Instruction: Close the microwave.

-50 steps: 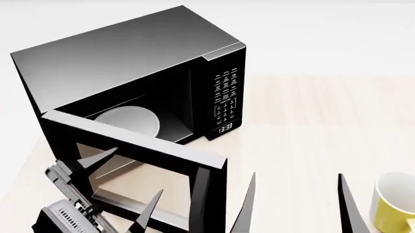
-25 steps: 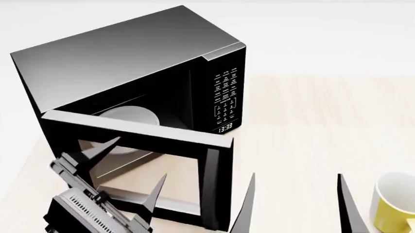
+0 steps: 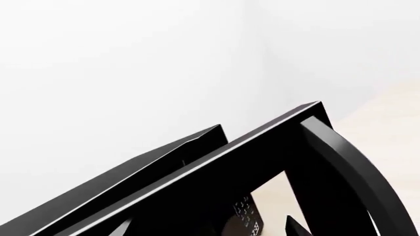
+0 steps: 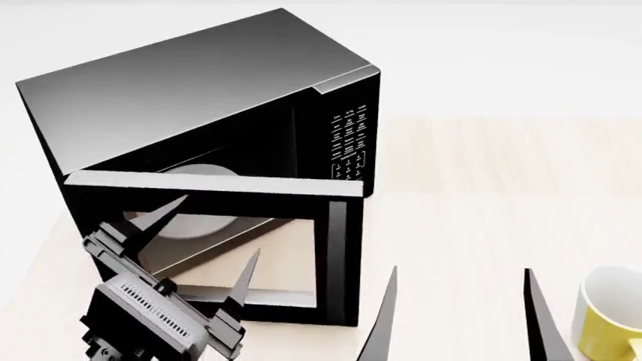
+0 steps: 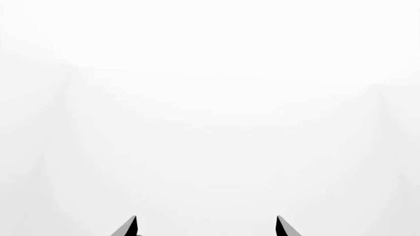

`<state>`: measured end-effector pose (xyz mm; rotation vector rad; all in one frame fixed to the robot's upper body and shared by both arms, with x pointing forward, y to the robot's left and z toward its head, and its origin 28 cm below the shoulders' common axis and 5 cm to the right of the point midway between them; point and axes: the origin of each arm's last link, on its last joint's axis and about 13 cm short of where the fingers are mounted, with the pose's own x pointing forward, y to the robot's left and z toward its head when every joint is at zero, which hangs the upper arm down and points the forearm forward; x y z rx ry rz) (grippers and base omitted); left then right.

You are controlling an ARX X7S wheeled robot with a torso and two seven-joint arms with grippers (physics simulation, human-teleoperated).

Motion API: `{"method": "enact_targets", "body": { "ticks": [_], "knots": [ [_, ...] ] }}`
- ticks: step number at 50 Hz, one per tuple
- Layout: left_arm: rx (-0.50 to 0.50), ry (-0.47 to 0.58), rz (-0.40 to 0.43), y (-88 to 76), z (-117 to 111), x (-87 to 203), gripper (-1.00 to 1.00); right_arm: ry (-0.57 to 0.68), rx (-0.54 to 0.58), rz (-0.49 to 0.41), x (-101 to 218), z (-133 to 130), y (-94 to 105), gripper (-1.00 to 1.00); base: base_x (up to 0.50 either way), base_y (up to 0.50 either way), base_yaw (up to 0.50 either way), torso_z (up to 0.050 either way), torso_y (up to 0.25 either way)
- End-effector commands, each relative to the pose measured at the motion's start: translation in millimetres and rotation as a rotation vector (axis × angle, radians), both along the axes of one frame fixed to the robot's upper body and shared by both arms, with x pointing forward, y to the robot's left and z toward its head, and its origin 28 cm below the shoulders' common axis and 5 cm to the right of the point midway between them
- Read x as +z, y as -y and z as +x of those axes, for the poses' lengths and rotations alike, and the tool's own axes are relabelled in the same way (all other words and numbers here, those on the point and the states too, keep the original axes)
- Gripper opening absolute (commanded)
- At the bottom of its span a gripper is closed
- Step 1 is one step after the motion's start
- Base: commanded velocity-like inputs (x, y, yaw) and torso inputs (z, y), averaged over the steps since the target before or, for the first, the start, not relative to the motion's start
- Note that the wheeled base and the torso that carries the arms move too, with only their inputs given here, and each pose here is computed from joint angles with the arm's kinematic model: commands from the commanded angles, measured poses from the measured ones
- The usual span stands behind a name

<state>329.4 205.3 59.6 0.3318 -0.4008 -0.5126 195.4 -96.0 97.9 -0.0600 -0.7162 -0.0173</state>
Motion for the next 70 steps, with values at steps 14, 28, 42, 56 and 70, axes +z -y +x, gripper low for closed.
{"method": "enact_targets", "body": {
  "ticks": [14,28,42,56,70],
  "knots": [
    [0.104,0.012,-0.04,-1.8,18,3,1.0,-0.002,-0.01,-0.01,0,2,1.2,1.0,0.0,0.0,0.0,0.0,0.0],
    [0.167,0.02,-0.053,-3.9,27,3,1.0,-0.002,-0.013,-0.01,0,2,2.0,1.0,0.0,0.0,0.0,0.0,0.0],
    [0.227,0.034,-0.046,-6.6,32,3,1.0,-0.005,-0.013,-0.01,-1,2,2.2,1.0,0.0,0.0,0.0,0.0,0.0],
    [0.258,0.038,-0.043,-7.4,37,1,1.0,-0.003,-0.014,-0.008,0,2,2.3,1.0,0.0,0.0,0.0,0.0,0.0],
    [0.304,0.033,-0.041,-10.1,38,-1,1.0,-0.004,-0.015,-0.009,1,3,2.8,1.0,0.0,0.0,0.0,0.0,0.0]
  ]
}}
